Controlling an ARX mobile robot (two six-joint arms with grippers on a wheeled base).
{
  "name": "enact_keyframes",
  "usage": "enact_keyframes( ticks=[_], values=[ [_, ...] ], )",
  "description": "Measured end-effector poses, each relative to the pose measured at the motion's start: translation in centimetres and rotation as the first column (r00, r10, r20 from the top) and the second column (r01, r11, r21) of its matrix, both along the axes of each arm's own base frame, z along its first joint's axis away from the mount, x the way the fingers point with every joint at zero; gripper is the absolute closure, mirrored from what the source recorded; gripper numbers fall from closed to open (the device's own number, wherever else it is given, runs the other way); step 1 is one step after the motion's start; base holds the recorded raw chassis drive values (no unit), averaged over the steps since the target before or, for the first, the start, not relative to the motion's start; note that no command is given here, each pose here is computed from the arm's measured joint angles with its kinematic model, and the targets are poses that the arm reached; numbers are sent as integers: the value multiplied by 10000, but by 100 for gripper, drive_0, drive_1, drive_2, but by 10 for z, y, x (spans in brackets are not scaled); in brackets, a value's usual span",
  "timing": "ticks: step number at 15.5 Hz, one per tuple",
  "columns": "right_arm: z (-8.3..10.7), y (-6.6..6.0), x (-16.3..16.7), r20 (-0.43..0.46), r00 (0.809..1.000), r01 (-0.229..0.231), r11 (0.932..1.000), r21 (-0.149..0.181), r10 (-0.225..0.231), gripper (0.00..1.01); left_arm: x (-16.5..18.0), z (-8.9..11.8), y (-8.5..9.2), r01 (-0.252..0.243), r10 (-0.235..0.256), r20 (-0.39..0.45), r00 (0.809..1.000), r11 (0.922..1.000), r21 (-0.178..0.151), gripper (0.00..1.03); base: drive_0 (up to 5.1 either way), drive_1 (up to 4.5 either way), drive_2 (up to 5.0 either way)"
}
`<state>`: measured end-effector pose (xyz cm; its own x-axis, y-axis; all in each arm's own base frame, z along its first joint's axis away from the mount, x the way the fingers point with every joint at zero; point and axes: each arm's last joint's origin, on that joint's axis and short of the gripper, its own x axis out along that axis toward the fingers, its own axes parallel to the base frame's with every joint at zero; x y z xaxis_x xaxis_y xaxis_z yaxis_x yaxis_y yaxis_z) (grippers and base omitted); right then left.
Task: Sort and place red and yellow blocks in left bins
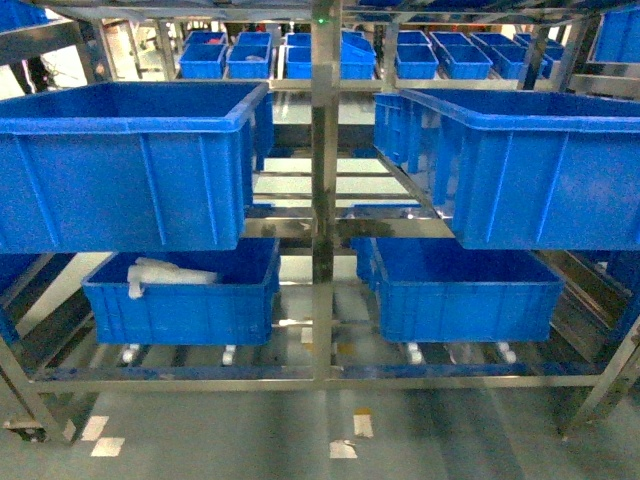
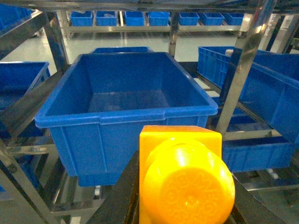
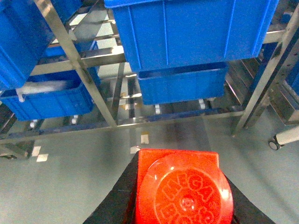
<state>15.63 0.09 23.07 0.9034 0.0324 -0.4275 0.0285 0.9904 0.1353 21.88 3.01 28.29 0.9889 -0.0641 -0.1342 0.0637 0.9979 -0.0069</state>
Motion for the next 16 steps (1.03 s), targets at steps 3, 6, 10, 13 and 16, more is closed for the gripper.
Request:
enact_keyframes(
  ticks=[3, 6, 10, 13, 16],
  values=[
    [0, 0, 0, 4, 10000, 5, 10000, 2, -5, 74, 0, 0, 0, -23, 23, -30, 10000, 10000, -3, 76, 3, 436, -430],
    [0, 0, 0, 15, 10000, 9, 10000, 0, -9, 74, 0, 0, 0, -19, 19, -38, 10000, 10000, -5, 76, -8, 426, -441],
    [0, 0, 0, -19, 10000, 5, 10000, 2, -5, 74, 0, 0, 0, -27, 27, -38, 10000, 10000, -4, 76, 3, 436, -431],
    [0, 0, 0, 11, 10000, 22, 10000, -6, -22, 74, 1, -1, 0, -11, 11, -60, 10000, 10000, -10, 76, 1, 434, -432],
    [-1, 0, 0, -53, 10000, 28, 10000, -12, -28, 74, 1, -1, 0, -27, 26, -64, 10000, 10000, -8, 76, 4, 292, -284]
  ],
)
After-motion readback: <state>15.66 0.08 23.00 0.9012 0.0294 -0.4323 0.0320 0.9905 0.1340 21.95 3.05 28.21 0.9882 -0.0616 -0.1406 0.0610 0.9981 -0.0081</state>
